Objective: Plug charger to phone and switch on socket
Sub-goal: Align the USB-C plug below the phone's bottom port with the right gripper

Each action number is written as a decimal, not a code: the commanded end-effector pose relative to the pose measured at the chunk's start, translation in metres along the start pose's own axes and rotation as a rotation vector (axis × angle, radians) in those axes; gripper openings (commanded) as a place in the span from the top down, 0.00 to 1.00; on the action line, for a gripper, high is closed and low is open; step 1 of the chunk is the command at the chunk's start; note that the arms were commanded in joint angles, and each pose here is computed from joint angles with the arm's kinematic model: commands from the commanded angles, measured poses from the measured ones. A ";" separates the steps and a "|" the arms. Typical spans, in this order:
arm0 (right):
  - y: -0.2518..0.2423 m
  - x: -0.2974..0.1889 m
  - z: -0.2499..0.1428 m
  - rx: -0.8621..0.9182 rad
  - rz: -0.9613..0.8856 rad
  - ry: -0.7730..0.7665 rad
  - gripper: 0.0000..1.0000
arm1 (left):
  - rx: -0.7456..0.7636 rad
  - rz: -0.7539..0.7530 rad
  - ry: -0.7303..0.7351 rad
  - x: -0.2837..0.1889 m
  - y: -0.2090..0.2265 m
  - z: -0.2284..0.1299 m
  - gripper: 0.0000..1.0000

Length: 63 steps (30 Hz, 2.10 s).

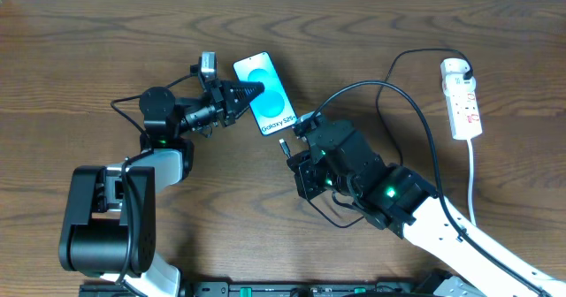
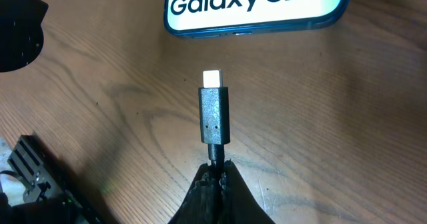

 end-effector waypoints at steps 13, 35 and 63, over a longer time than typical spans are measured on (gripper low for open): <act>0.000 0.013 0.002 0.028 -0.004 -0.003 0.99 | 0.144 -0.068 0.090 0.003 -0.022 -0.004 0.92; 0.003 0.012 0.006 0.070 0.008 -0.013 0.99 | 0.204 -0.055 0.046 -0.009 -0.020 0.007 0.93; 0.005 0.012 0.010 0.088 0.019 -0.035 0.99 | 0.126 -0.049 0.016 -0.007 -0.020 0.010 0.93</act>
Point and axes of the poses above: each gripper's point midway between its finger pads, its own x axis out along the fingers, its own y axis along the line the jaws close on, z = x × y, the point moved 5 cm from there along -x, back along the fingers, and after that the axes turned 8 degrees about x, right-handed, at the moved point
